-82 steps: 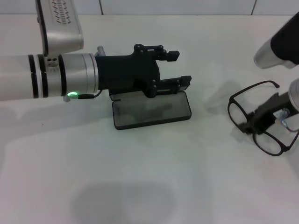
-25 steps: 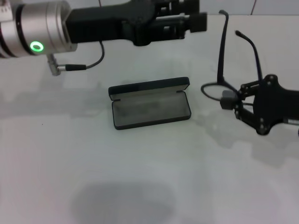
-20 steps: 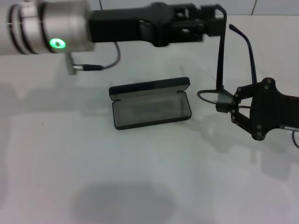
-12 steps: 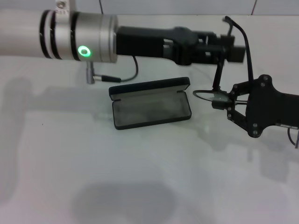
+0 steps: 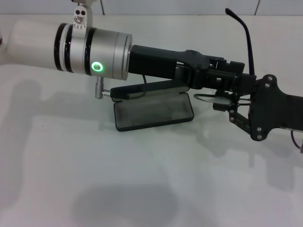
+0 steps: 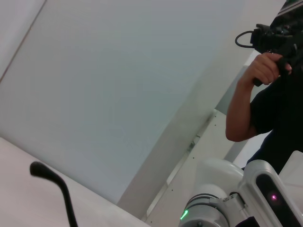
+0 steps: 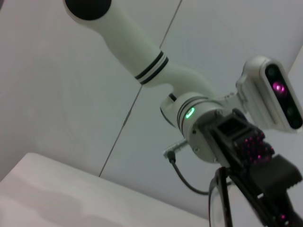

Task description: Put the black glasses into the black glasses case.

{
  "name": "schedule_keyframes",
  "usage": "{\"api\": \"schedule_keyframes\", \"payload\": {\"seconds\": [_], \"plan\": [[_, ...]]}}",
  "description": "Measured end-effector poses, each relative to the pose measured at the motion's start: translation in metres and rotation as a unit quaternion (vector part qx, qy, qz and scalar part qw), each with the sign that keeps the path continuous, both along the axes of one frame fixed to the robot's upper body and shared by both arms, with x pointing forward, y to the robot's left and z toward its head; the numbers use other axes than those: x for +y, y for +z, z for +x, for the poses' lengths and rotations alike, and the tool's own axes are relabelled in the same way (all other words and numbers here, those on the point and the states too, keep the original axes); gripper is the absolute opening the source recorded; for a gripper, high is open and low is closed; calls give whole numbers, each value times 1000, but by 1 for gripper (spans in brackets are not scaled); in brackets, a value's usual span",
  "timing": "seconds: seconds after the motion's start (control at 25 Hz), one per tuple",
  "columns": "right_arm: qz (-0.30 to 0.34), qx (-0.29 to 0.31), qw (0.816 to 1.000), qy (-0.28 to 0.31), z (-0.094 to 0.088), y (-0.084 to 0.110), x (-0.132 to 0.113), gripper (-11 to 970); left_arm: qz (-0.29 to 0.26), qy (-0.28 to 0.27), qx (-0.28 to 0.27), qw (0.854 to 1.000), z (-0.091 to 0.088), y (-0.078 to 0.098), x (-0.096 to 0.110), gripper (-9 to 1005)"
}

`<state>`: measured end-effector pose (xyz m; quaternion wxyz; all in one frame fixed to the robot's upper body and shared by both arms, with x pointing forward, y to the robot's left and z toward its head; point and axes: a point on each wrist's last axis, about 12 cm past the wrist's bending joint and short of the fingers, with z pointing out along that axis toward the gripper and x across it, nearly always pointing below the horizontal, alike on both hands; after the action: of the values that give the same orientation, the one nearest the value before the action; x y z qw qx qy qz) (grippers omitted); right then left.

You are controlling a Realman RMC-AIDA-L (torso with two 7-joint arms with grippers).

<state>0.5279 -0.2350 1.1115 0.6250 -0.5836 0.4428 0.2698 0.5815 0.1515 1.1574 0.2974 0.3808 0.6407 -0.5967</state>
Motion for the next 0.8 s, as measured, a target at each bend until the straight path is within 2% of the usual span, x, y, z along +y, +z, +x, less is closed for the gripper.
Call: {"api": "schedule_keyframes", "payload": {"seconds": [0.32,0.48,0.64,0.8], "plan": [[0,-27,1000,8,-7,-2,-6,116,-12,-3,1,1000,0,4,4,652],[21,-53,996,62,-24,2,-11,116,-16,16,-1,1000,2,5,16,652],[45,-68,991,107,-36,7,-11,116,12,67,1,998,7,-8,28,652],[71,-70,983,154,-45,11,-7,116,49,103,-2,994,12,-23,21,652]]}}
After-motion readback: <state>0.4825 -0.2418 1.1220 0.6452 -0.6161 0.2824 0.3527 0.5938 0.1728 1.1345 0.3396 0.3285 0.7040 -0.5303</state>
